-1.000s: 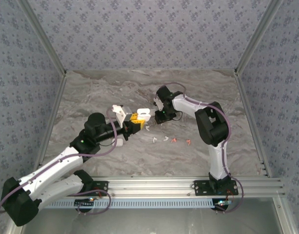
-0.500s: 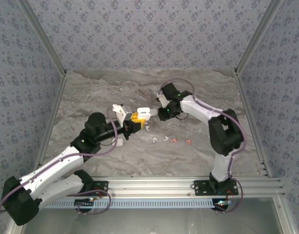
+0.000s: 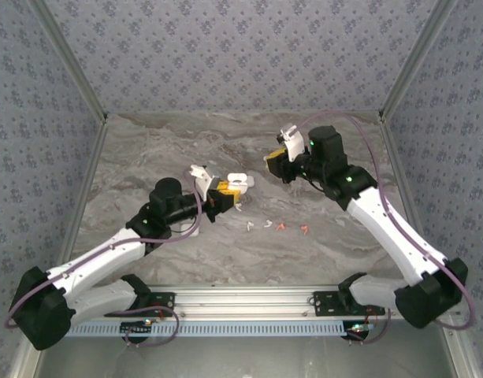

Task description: Insert the wireless bluetooth earbuds into the charging case

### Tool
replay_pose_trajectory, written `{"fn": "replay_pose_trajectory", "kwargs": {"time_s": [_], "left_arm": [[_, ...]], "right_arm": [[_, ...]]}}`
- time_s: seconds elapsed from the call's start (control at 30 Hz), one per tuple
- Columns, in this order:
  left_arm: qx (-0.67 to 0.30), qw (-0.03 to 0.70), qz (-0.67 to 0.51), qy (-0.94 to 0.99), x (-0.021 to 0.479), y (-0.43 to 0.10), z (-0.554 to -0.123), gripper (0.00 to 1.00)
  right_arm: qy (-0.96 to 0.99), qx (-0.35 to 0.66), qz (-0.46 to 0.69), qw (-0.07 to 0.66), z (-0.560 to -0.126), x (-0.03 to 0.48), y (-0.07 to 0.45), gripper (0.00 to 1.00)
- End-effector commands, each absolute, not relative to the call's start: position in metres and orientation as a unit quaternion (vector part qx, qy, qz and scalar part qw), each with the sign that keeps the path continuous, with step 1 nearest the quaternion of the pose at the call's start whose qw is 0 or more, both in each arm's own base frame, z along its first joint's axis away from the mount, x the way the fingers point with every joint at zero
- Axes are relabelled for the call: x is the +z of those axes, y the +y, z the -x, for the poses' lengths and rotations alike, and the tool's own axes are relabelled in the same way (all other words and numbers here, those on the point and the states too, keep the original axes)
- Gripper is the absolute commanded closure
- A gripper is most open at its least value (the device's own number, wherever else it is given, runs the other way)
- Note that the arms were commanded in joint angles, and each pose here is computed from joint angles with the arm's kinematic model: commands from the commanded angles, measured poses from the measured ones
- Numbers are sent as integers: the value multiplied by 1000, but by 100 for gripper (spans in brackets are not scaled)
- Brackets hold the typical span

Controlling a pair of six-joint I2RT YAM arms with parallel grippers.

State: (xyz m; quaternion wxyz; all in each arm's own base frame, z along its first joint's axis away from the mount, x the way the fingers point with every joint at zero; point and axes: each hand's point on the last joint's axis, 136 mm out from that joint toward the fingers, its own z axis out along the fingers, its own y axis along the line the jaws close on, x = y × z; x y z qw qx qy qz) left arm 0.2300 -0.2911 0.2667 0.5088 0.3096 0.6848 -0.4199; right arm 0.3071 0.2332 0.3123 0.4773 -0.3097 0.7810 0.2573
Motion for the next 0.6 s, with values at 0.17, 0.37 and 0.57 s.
{"fn": "replay_pose_trajectory", "kwargs": {"time_s": [0.17, 0.37, 0.57], "left_arm": [[-478, 521, -329, 626, 315, -307, -219, 100], [-487, 520, -337, 616, 321, -309, -215, 100], [-491, 517, -340, 613, 321, -309, -213, 100]], "right_arm": [[675, 310, 397, 539, -262, 347, 258, 79], [655, 313, 422, 543, -250, 343, 268, 78], [656, 313, 432, 534, -247, 335, 273, 78]]}}
